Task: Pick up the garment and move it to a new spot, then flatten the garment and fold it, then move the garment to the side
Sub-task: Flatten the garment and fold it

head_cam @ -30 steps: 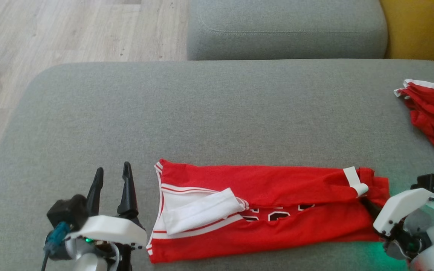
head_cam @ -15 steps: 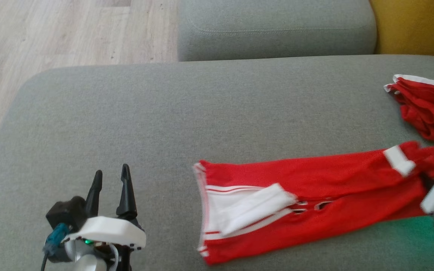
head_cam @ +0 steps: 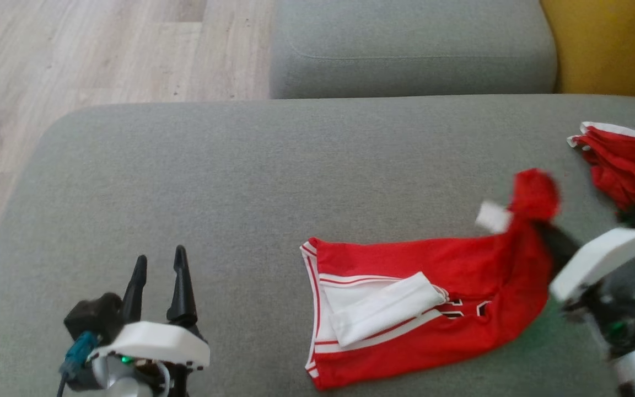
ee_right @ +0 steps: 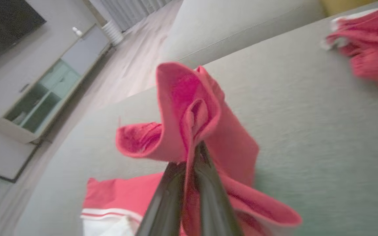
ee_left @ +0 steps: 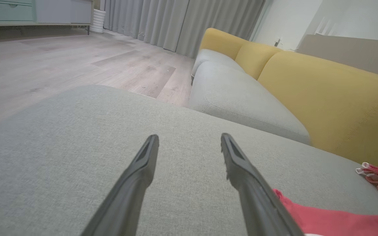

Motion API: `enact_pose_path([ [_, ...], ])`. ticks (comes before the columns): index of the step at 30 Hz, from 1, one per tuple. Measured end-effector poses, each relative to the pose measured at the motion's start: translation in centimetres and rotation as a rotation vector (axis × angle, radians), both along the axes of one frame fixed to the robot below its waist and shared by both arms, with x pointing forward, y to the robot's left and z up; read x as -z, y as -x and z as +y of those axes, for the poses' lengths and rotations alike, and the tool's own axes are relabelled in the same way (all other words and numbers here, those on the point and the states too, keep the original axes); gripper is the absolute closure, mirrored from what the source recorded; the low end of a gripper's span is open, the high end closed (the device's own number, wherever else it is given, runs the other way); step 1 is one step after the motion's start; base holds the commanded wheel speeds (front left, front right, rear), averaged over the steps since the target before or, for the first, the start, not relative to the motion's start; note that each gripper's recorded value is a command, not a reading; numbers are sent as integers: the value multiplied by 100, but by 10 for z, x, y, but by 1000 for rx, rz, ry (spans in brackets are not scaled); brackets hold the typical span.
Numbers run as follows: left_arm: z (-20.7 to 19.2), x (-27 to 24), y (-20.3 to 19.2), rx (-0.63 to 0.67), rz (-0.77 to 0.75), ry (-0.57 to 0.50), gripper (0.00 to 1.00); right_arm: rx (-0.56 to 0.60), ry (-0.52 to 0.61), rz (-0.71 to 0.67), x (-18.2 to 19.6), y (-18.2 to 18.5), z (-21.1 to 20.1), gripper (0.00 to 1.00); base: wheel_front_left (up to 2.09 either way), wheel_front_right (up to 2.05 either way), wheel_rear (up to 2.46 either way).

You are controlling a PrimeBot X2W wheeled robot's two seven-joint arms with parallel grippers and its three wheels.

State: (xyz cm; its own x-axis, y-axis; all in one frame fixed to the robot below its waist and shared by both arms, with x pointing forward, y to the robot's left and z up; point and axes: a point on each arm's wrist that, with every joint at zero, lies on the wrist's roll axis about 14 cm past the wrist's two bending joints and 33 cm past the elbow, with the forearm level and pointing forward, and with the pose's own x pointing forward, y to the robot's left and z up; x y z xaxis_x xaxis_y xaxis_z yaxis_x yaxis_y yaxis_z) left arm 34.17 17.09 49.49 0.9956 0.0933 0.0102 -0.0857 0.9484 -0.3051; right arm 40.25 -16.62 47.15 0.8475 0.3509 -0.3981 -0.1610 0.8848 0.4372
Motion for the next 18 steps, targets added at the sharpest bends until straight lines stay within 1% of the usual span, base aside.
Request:
enact_pose_path([
  [4, 10, 4, 8, -28, 9, -6, 0, -117, -161, 38, -1, 18, 66, 100, 0, 0, 0],
  [7, 17, 5, 13, -49, 11, -9, 0, -185, -235, 71, 1, 26, 107, 100, 0, 0, 0],
  [10, 25, 8, 20, -77, 19, -7, 0, -248, -212, 86, 8, 32, 135, 100, 0, 0, 0],
  [14, 37, 12, 31, -120, 32, -4, 0, -324, -225, 138, 20, 42, 171, 100, 0, 0, 0],
  [18, 50, 18, 42, -170, 49, -2, 0, -368, -210, 200, 38, 50, 189, 100, 0, 0, 0],
])
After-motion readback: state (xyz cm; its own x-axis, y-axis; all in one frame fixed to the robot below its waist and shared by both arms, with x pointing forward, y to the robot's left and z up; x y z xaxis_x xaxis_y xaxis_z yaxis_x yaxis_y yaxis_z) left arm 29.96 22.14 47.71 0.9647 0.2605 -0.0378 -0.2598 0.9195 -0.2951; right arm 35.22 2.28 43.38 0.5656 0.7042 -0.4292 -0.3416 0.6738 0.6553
